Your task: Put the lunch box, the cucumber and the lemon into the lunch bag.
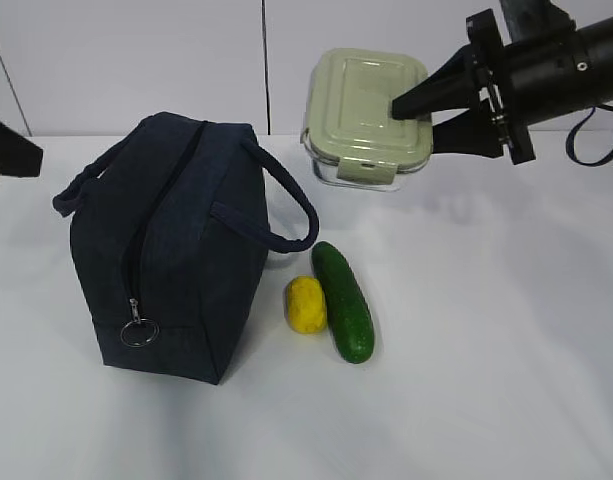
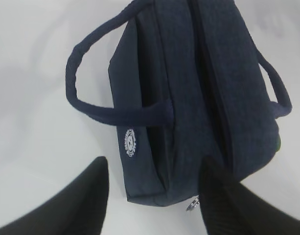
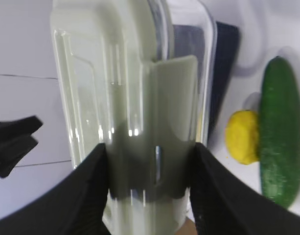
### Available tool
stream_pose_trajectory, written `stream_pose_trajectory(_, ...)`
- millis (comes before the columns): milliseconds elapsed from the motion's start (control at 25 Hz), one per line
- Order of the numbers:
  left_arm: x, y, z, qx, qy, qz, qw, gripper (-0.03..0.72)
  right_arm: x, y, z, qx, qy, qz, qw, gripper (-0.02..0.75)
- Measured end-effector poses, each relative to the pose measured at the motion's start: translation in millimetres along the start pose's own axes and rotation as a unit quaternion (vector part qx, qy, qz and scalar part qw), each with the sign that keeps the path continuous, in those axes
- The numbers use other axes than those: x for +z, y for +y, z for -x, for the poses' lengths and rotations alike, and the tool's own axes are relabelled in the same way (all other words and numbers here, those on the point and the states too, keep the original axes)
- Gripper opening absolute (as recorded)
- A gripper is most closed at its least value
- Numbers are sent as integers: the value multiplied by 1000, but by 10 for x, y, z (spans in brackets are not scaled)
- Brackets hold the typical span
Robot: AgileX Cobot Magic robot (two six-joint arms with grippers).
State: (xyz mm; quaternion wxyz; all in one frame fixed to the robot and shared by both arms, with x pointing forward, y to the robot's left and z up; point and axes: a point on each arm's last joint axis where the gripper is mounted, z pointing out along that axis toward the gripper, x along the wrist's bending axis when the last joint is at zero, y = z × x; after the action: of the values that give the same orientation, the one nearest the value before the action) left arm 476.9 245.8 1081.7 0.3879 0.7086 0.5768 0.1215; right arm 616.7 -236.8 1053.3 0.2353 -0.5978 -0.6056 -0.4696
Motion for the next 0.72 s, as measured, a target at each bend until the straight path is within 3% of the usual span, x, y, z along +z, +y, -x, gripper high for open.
stream_pose_trajectory(280, 383, 306, -41, 0, -48, -49, 998, 408, 187, -43, -194, 5, 45, -6, 999, 369)
stream_pose_trajectory(720, 975, 439, -178, -13, -92, -112, 989, 398, 398, -121, -416, -2, 92, -17, 996, 369)
